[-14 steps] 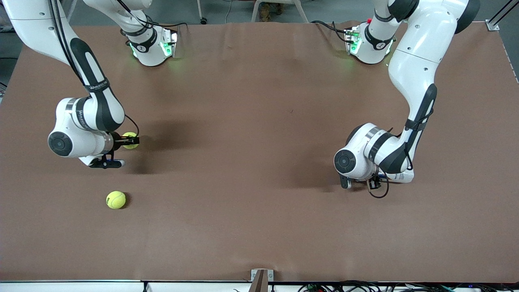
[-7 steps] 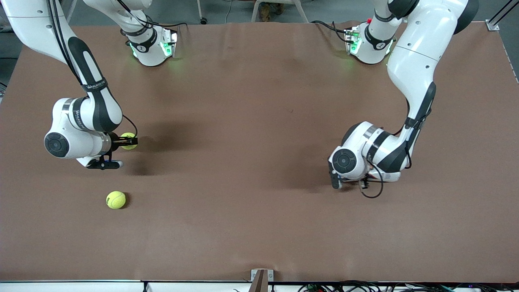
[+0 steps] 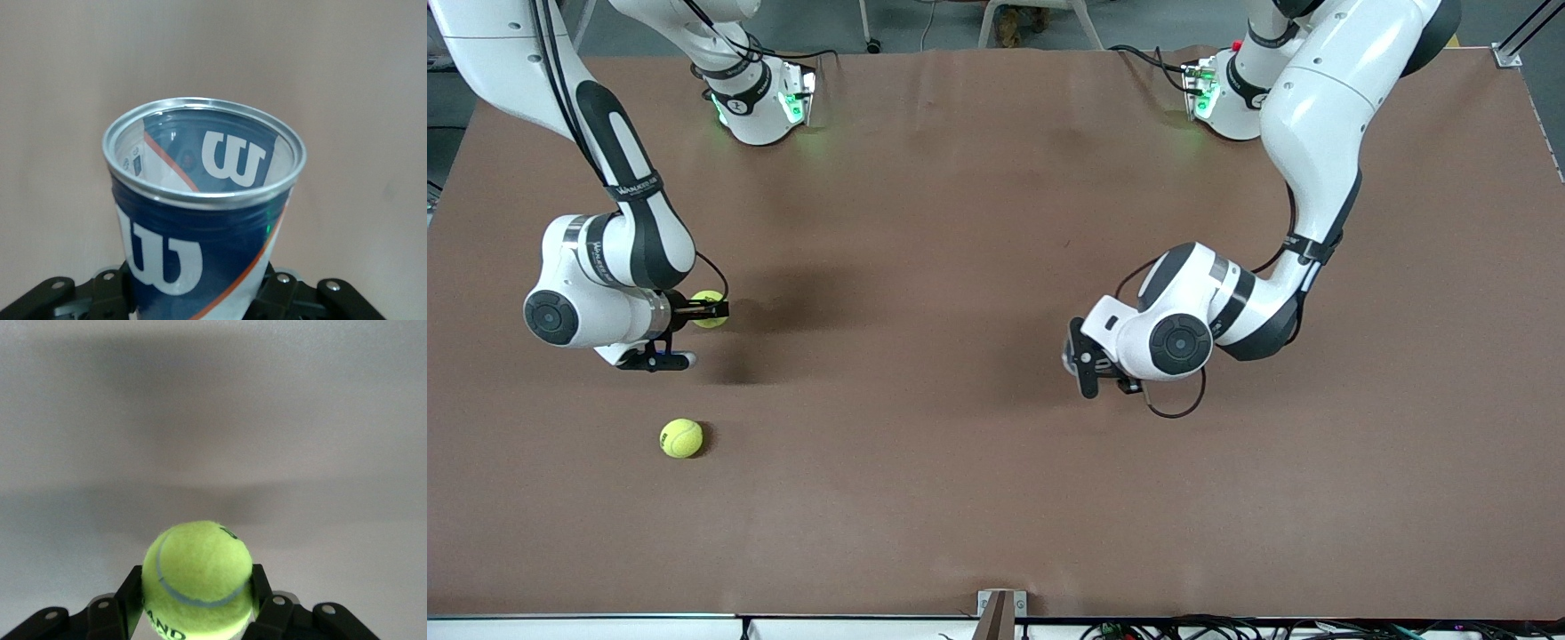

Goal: Insert tennis ball vertically with right arm
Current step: 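Lift the can upright with the left gripper while the right gripper lifts the ball, then move the held ball with the right gripper above the can's open rim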

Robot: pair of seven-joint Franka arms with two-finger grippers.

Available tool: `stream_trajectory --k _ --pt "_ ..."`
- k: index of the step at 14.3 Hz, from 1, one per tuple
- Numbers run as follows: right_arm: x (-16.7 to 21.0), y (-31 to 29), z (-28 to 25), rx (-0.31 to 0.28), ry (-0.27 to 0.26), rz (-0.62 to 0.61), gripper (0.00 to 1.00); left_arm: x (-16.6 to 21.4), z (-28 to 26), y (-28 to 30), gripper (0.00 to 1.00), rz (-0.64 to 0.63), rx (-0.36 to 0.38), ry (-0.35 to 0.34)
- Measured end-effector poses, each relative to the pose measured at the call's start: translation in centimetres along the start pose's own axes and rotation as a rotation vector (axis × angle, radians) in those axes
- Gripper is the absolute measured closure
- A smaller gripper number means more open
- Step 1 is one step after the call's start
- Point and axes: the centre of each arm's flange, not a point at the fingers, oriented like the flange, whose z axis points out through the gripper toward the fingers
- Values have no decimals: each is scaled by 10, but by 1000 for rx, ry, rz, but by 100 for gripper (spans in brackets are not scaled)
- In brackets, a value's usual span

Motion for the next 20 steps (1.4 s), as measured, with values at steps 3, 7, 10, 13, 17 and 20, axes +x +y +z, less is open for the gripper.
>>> stream_trajectory --k 3,7,10,13,17,20 --pt "-2 1 -21 0 23 2 33 38 -21 10 37 56 16 246" --pt "-3 9 -80 26 50 22 33 62 -36 11 37 170 89 533" --pt "-1 -1 -123 136 75 41 33 63 -21 13 37 203 66 716" --pt "2 -11 -156 185 128 33 33 64 11 20 37 222 64 888" --pt "4 -51 -189 322 186 3 33 67 55 27 36 251 89 1027" --pt "1 -100 -209 397 212 -55 33 60 78 22 36 258 102 1051"
